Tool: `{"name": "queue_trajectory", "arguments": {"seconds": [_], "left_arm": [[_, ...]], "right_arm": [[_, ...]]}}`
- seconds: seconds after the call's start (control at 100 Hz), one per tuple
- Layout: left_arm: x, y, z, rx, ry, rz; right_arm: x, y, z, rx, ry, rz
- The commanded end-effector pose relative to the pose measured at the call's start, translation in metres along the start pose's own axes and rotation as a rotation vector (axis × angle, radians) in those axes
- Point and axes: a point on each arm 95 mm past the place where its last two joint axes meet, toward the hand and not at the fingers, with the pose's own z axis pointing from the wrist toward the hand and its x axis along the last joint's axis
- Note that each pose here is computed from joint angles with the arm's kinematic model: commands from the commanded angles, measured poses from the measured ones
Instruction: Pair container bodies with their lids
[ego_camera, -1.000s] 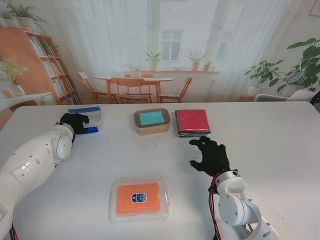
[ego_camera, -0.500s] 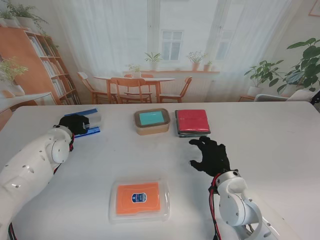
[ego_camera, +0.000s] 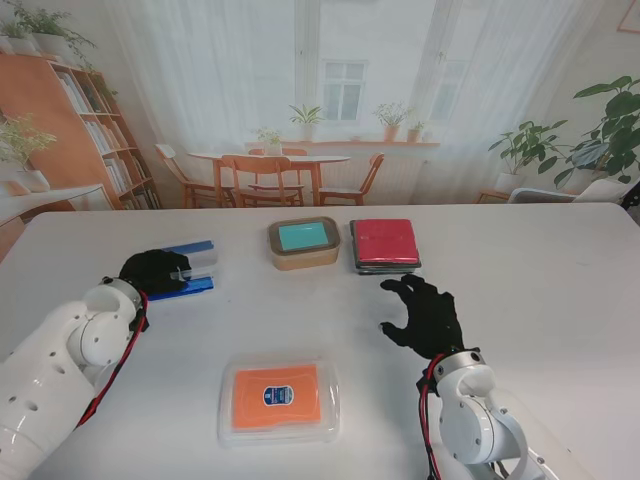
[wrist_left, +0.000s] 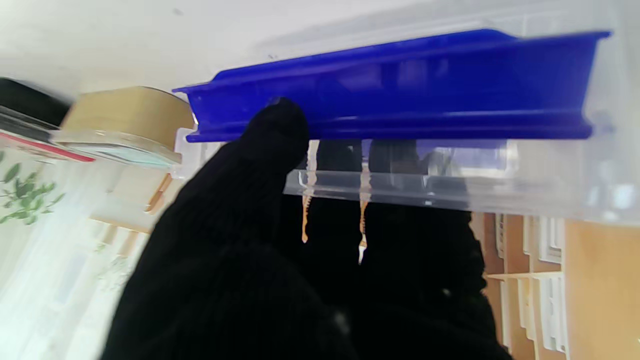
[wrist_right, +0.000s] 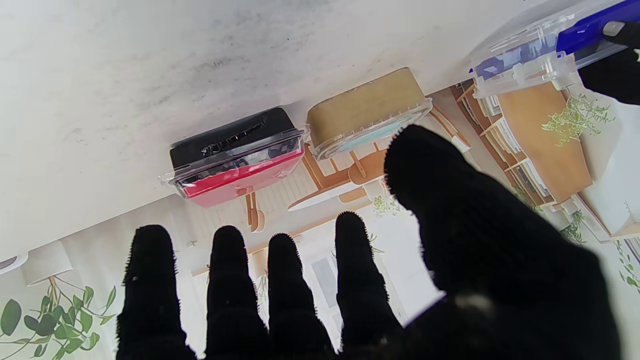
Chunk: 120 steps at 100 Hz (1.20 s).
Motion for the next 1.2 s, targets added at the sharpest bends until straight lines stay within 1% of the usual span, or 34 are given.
{"name": "queue_trajectory", "arguments": {"seconds": [0.0, 0.19, 0.32, 0.43, 0.54, 0.82, 1.19], "left_arm": [[0.013, 0.016, -0.005, -0.029, 0.035, -0.024], [0.042, 0.027, -0.016, -0.040, 0.107, -0.106], [0.060, 0.030, -0.021, -0.054, 0.149, -0.150], [0.072, 0.030, -0.024, -0.060, 0.168, -0.185], [0.080, 0.030, -0.026, -0.068, 0.184, -0.207], [0.089, 0.031, -0.030, -0.088, 0.219, -0.224], [0.108, 0.033, -0.033, -0.106, 0.273, -0.265]], "right_arm": [[0.001, -0.004, -0.005, 0.015, 0.002, 0.011], [-0.002, -0.003, -0.013, -0.001, 0.001, 0.017], [-0.005, -0.002, -0.018, -0.009, -0.001, 0.015], [-0.007, -0.001, -0.021, -0.018, -0.006, 0.016], [-0.008, -0.002, -0.022, -0.024, -0.009, 0.018], [-0.008, -0.002, -0.024, -0.026, -0.015, 0.028], [-0.008, -0.001, -0.028, -0.030, -0.022, 0.030]]}}
